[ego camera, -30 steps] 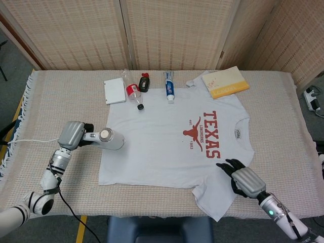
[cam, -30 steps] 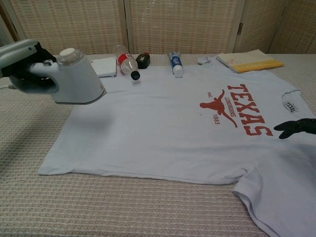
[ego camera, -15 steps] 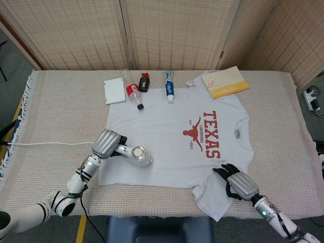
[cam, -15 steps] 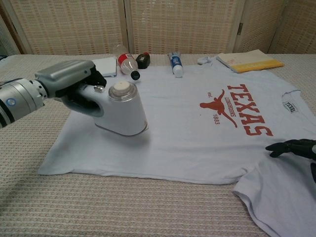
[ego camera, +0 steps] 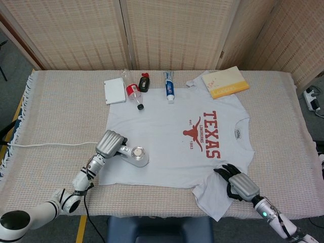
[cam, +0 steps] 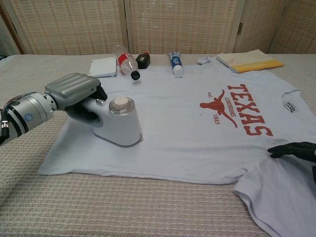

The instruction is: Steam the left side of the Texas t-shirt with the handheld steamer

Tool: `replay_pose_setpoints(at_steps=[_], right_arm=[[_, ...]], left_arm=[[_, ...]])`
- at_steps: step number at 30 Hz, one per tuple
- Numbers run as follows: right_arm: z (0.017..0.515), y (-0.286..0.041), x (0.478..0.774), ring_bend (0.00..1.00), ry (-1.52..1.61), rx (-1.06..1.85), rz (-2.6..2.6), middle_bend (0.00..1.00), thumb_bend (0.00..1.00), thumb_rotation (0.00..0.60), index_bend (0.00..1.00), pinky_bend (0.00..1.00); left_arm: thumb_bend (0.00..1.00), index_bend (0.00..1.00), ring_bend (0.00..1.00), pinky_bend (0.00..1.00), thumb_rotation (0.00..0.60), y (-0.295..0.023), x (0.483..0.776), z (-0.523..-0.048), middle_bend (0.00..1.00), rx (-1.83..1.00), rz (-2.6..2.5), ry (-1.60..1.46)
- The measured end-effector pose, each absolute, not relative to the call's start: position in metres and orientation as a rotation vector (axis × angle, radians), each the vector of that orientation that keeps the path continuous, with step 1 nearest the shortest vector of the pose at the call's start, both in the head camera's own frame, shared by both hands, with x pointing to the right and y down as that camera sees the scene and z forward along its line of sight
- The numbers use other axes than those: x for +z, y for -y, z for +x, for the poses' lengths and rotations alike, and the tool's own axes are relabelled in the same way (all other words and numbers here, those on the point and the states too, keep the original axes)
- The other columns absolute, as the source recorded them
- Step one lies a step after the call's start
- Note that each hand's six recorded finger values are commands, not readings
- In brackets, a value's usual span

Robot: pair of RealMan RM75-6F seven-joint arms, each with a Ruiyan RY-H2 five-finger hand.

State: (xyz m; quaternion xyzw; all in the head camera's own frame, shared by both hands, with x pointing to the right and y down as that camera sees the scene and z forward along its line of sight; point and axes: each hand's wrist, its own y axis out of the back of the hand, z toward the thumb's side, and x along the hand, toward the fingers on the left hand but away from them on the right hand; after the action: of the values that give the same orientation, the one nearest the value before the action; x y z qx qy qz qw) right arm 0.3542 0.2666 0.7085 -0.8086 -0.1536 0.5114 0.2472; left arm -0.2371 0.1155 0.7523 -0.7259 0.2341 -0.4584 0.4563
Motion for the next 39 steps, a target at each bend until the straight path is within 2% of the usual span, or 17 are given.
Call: replay_pose_setpoints(at_steps=[11,18,22,27,34,39], right_arm=[[0.354,-0.263,0.708,0.00,0.440,1.397,-2.206,0.13,1.00,0.388,0.00,0.01],[0.355,-0.261,0.706,0.00,0.452,1.395,-2.206,0.13,1.00,0.391,0.00,0.01],[0.357,-0.262,0.706,0.00,0.448,1.400,-2.206,0.13,1.00,0.393,0.00,0.01],[0.359,-0.262,0.705,0.00,0.461,1.399,-2.205,0.13,1.00,0.394,0.00,0.01],[0.363,-0.263,0.703,0.00,0.472,1.408,-2.200,0.13,1.00,0.389,0.00,0.02],[0.362,-0.263,0.703,0.00,0.470,1.407,-2.202,0.13,1.00,0.389,0.00,0.02]], left_arm=[[0.41,0.90,0.83,0.74,0.600,-0.090,0.760,-0.316,1.00,-1.329,-1.688,-0.725],[0.41,0.90,0.83,0.74,0.600,-0.076,0.747,-0.350,1.00,-1.366,-1.712,-0.949],[0.41,0.90,0.83,0.74,0.600,-0.074,0.732,-0.340,1.00,-1.289,-1.770,-1.040],[0.41,0.90,0.83,0.74,0.600,-0.081,0.716,-0.308,1.00,-1.182,-1.834,-1.008],[0.41,0.90,0.83,0.74,0.600,-0.124,0.714,-0.253,1.00,-1.069,-1.892,-0.751],[0.41,0.90,0.83,0.74,0.600,-0.148,0.722,-0.234,1.00,-1.058,-1.907,-0.678]])
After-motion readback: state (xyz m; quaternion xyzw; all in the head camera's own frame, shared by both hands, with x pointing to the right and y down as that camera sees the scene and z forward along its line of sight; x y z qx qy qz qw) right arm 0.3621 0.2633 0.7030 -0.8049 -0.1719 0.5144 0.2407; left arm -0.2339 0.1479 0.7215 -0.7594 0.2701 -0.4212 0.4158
